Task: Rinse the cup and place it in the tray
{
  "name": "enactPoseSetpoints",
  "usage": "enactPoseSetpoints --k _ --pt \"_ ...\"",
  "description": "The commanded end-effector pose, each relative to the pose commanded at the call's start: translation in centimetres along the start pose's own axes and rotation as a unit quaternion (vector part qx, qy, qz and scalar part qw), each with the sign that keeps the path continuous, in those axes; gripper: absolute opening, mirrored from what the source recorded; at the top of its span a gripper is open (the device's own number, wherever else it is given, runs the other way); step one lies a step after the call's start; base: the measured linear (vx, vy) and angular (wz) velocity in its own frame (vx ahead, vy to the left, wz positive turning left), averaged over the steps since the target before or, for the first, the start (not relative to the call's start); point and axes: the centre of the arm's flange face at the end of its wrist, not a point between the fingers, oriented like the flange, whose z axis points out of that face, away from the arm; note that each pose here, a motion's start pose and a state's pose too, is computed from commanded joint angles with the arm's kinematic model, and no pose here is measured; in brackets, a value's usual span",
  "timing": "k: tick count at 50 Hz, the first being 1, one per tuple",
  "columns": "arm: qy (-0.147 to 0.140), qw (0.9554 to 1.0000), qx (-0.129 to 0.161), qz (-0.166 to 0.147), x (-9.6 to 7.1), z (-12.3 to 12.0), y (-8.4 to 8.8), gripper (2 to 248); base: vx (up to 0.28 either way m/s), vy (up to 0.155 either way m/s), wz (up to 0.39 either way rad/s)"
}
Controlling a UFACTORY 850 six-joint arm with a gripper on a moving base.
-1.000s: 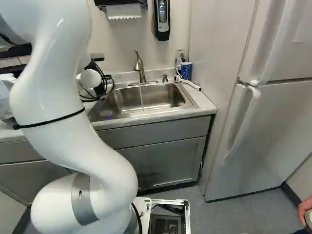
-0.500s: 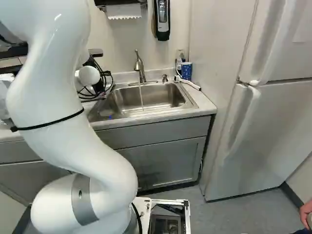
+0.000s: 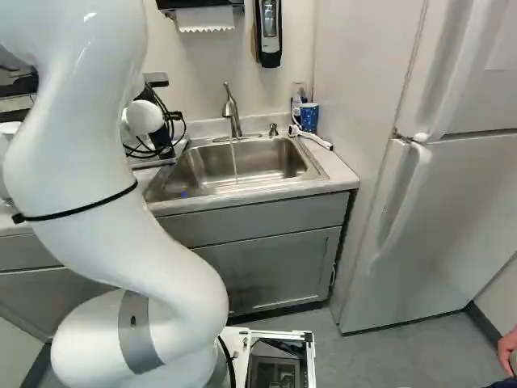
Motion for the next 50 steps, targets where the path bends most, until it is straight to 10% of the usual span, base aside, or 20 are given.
enactPoseSetpoints --k 50 --pt "0.006 0.9994 -0.021 -0.026 4.2 -3.9 2.4 247 0.000 0.000 0.000"
